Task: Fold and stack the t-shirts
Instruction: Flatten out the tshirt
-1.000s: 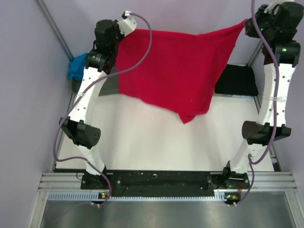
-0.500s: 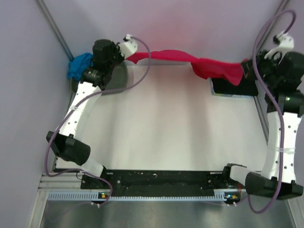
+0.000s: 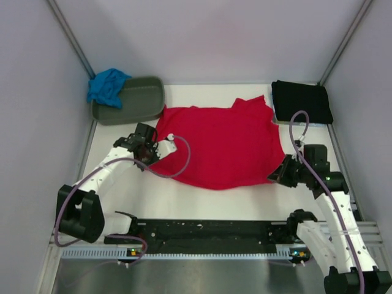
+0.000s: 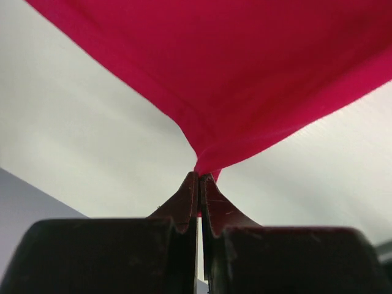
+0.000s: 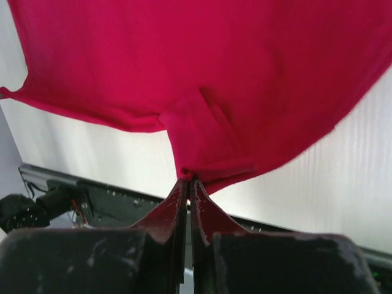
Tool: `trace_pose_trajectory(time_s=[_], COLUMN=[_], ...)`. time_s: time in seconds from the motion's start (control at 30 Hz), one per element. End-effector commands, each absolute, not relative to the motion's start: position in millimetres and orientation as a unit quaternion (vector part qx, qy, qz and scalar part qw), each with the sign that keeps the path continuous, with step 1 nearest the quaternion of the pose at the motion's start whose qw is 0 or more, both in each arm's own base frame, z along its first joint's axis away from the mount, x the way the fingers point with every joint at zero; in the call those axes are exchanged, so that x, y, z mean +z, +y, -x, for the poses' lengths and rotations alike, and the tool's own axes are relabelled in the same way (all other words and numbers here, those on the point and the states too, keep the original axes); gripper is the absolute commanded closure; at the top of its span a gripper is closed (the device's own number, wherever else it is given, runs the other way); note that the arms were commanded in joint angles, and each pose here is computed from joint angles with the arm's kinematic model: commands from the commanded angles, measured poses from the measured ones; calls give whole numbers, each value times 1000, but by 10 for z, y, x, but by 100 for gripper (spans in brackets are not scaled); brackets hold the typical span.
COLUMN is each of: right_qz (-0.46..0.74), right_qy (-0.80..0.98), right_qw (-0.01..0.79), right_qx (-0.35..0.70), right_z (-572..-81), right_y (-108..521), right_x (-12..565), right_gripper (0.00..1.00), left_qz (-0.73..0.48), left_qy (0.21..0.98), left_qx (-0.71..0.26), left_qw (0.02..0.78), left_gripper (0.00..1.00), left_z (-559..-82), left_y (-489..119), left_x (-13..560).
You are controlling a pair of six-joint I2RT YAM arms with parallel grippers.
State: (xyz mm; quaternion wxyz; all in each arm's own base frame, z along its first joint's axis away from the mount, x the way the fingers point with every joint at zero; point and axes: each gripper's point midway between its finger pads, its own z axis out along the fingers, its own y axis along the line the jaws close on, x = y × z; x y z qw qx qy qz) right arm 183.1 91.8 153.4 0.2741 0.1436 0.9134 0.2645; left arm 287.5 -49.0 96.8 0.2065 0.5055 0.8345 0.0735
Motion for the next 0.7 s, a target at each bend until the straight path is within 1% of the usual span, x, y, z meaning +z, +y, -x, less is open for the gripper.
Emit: trace_pose_trajectory(time_s=[0.0,0.1,0.27,0.5,0.53,0.6,0.67], right_qz=[-195,-206,-203,-192,-193,-196,-192], right_qy=[917,926,941,951,951,951,953], right_qw=[200,145,85,42,35,17,2], right_qx=[284,282,258,239,240,240,234], right_z=[-1465,-1202,-853,-584,-539,-427,-320], right_y=[1060,1099,1059,1006,1011,1022,1001], right_x=[1287,1096,890,803,786,758,731], right_gripper=[100,100,100,100,100,100,100], left_qz=[-510,-504,-499,-502,-506,-509,-511], left_qy=[843,854,863,864,862,860,860], left_qx=[50,39,37,10,-8,-17,-20], left_qw=[165,121,73,33,28,6,0], left_gripper=[100,100,100,100,100,100,100], left_z=[-2362,-2068,-1706,-1321,-1252,-1138,-1101], left_y=[-372,-281,-142,-88,-126,-104,-95], left_x=[860,701,544,615,599,570,520])
